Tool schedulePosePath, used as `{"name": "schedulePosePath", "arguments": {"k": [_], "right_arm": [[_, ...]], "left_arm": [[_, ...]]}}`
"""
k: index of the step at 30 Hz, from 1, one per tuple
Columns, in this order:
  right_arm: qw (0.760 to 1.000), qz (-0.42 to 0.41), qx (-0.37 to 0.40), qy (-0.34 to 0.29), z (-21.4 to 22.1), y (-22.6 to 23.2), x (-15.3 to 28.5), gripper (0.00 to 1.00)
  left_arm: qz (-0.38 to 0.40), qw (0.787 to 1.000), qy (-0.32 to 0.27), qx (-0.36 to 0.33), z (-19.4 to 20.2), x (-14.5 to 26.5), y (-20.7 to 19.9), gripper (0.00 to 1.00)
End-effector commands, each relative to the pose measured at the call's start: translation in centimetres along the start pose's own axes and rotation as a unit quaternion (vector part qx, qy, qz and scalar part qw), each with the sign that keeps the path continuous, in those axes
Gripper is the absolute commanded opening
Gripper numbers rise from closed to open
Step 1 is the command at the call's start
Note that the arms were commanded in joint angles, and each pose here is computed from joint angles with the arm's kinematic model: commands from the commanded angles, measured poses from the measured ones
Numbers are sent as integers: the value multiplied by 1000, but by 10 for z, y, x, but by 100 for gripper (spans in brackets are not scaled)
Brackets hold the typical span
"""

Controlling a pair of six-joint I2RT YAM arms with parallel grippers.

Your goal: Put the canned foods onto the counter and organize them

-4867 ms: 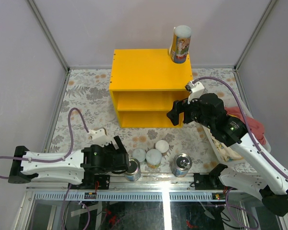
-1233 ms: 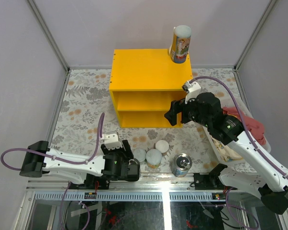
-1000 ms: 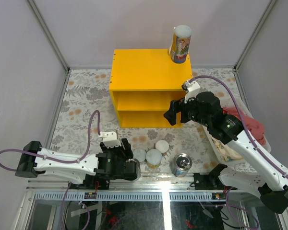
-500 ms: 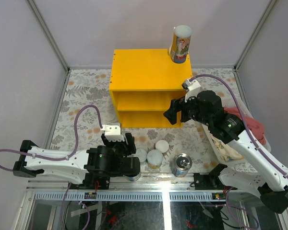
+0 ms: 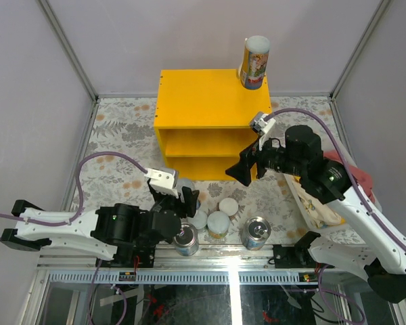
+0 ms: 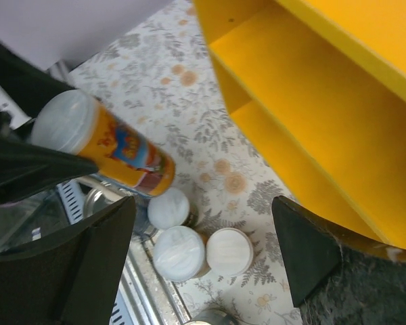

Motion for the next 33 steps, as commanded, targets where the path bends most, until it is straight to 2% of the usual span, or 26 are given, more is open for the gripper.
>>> {"name": "schedulePosePath", "arguments": {"k": [1, 9, 21, 33], "right_arm": [[992, -115, 43, -19, -9, 43, 19, 89], [982, -182, 50, -24, -2, 66, 32, 90], [970, -236, 53, -33, -3, 88, 53, 90], [956, -280, 62, -53, -15, 103, 49, 90]], "left_arm": [[65, 996, -61, 16, -58, 8, -32, 0], [141, 988, -67, -3, -90, 18, -66, 0], [185, 977, -109, 13, -150, 38, -75, 0], [228, 967, -116, 13, -183, 54, -87, 0]]}}
Point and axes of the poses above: each gripper's point midway between its finger pads, its own x axis back along the fingers, its own y axis along the line the jaws close on, z = x × y, the point moved 1 cm from there along x, back along the fingers, and after that the axes turned 7 degrees about -x, right-handed, at the moved point
